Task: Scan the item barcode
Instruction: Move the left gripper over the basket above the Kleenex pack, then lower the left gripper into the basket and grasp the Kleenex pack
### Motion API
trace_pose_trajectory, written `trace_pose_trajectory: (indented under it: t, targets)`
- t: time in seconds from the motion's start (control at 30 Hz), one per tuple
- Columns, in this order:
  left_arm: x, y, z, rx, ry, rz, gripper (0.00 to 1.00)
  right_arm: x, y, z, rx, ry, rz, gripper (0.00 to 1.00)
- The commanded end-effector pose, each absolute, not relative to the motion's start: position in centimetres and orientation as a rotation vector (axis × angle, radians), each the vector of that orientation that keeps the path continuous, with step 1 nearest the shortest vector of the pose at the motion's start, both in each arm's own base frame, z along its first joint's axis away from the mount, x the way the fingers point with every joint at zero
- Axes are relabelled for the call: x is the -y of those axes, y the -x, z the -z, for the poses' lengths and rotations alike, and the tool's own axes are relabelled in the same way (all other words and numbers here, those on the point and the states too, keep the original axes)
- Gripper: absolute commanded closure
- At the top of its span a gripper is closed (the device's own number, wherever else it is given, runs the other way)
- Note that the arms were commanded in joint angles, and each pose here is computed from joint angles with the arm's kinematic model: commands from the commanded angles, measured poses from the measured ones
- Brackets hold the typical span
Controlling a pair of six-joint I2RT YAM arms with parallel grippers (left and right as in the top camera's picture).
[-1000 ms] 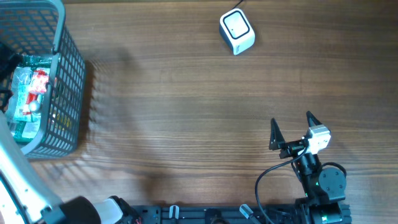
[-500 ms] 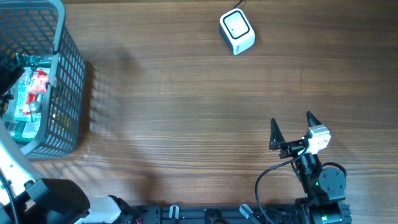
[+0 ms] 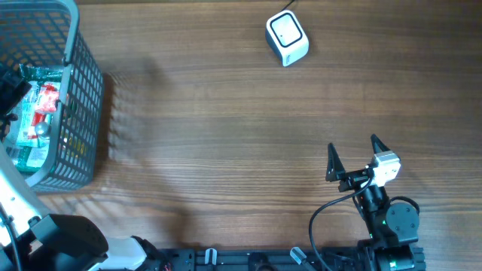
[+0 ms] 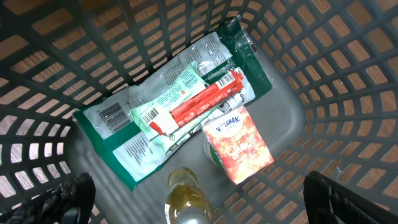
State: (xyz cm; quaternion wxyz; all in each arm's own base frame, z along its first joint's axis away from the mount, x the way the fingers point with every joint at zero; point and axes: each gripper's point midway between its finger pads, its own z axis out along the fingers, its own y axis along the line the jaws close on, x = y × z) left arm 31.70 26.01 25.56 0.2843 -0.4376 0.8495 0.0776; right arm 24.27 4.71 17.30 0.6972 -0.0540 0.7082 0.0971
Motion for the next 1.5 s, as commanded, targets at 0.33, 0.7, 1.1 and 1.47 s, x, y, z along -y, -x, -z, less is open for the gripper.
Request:
trace_pose_trajectory:
  t: [0.33,0.7,1.1,1.47]
  targets:
    - [-26.0,-30.9,-23.0,-2.319,1.231,-0.208,0.00,-4.6,-24.3,-17.4,-1.573,0.125,-0.207,0.00]
    - [-25.7,-30.6,-20.4,-2.357,1.248,-0.199,0.00,-4.6,-24.3,-17.4,-1.573,0.124,-0.207,0.00]
    - [-25.7,-30.7,-20.5,-2.354,1.247,-0.199,0.00,-4.6,-24.3,-17.4,-1.573,0.124,-0.207,0.00]
    - [-25.7,-30.6,-20.4,-2.359,1.248,-0.198,0.00,-4.6,-24.3,-17.4,-1.573,0.124,-0.207,0.00]
